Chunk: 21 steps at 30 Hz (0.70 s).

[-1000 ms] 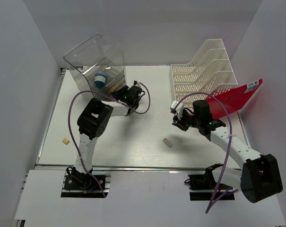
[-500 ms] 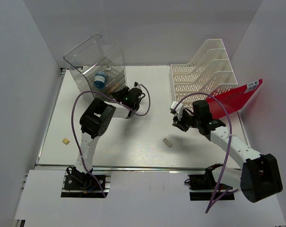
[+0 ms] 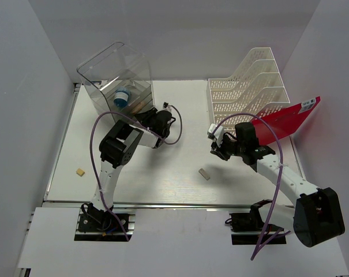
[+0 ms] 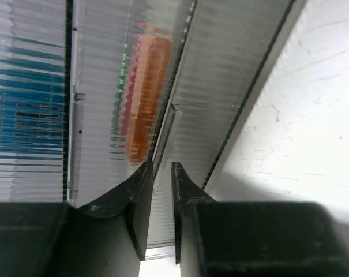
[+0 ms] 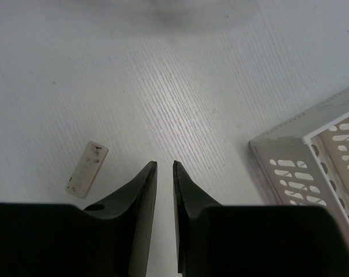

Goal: Organize the desk

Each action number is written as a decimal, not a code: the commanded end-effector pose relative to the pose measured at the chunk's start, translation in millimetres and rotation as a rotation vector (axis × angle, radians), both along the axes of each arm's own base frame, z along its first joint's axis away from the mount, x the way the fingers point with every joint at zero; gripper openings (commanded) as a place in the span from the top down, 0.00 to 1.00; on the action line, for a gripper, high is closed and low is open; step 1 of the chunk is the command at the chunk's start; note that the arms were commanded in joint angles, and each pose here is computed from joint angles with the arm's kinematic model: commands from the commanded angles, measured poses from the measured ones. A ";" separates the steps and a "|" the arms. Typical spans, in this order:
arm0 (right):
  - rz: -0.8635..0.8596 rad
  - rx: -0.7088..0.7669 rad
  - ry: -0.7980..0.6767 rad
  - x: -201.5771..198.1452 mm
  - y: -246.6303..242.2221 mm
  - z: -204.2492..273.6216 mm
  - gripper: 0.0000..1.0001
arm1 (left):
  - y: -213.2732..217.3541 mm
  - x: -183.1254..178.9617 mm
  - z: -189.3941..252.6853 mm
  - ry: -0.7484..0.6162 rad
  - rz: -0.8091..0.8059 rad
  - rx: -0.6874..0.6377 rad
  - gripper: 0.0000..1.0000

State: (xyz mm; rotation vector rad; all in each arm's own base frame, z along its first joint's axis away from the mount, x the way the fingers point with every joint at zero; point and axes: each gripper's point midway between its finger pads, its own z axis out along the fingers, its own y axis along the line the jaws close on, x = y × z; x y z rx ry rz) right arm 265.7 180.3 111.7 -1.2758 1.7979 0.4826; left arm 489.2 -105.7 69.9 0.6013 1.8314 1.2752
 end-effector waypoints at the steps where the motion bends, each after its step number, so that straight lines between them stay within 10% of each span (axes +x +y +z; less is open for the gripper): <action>1: -0.003 0.001 -0.018 5.0 0.0 4.0 0.77 | 12.6 0.0 10.4 -0.049 0.052 0.005 0.73; 9: -0.001 -0.001 -0.013 4.2 -0.1 2.9 0.77 | 8.8 -0.6 14.6 -0.066 0.052 0.010 0.99; 21: -0.002 -0.004 -0.017 4.4 -0.3 3.2 0.79 | -19.5 -14.1 29.5 -0.101 0.003 -0.029 1.00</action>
